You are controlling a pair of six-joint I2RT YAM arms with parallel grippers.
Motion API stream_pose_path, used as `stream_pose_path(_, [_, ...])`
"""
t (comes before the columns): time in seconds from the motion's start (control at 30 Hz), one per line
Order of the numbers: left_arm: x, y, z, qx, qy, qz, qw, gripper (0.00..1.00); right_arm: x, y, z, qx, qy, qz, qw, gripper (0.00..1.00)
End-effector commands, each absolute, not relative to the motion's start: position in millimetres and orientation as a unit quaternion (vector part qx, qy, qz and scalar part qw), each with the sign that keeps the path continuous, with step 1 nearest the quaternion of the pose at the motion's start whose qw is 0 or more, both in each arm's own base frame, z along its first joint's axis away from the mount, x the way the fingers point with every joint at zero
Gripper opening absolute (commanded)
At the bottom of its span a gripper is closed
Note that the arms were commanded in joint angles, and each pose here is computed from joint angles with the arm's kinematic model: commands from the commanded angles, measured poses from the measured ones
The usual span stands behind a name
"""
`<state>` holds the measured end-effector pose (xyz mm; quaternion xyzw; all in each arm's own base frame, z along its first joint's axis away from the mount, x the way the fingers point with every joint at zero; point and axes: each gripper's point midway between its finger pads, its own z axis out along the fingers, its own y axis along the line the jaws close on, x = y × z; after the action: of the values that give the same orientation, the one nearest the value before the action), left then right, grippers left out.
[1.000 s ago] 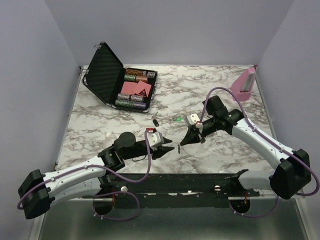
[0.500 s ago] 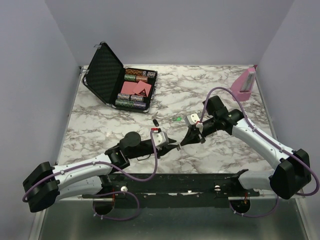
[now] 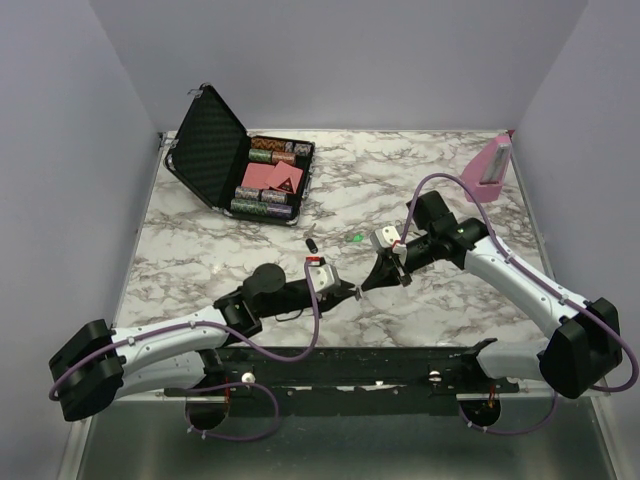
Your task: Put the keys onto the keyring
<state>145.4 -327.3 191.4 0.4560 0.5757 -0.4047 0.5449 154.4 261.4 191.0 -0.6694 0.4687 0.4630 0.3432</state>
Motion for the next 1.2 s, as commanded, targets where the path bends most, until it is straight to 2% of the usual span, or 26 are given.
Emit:
stream_pose_path(0.0, [138, -333, 189, 0.466, 0.564, -0.420, 0.536, 0.25, 148, 261, 192, -0.659, 0.465, 0.486, 0.337, 0.01])
stream_pose_path(0.43, [135, -335, 193, 0.458, 0.562, -0.436, 0.533, 0.24, 148, 262, 190, -0.656, 0.467, 0.489, 0.334, 0.01])
stream_pose_path(0.6, [134, -335, 191, 0.459, 0.562, -0.438, 0.531, 0.21, 148, 262, 190, -0.655, 0.468, 0.489, 0.334, 0.01])
stream_pose_path(0.63, [133, -335, 191, 0.459, 0.562, -0.439, 0.530, 0.19, 149, 262, 190, -0.655, 0.469, 0.490, 0.334, 0.01])
stream_pose_path(0.77, [132, -336, 190, 0.463, 0.563, -0.441, 0.524, 0.00, 148, 262, 189, -0.654, 0.469, 0.491, 0.333, 0.01])
stream_pose_path(0.93, [129, -334, 187, 0.468, 0.571, -0.440, 0.511, 0.00, 149, 262, 188, -0.653, 0.474, 0.489, 0.332, 0.02])
stream_pose_path(1.17, [137, -318, 178, 0.469, 0.649, -0.384, 0.460, 0.00, 156, 261, 185, -0.643, 0.505, 0.476, 0.323, 0.30])
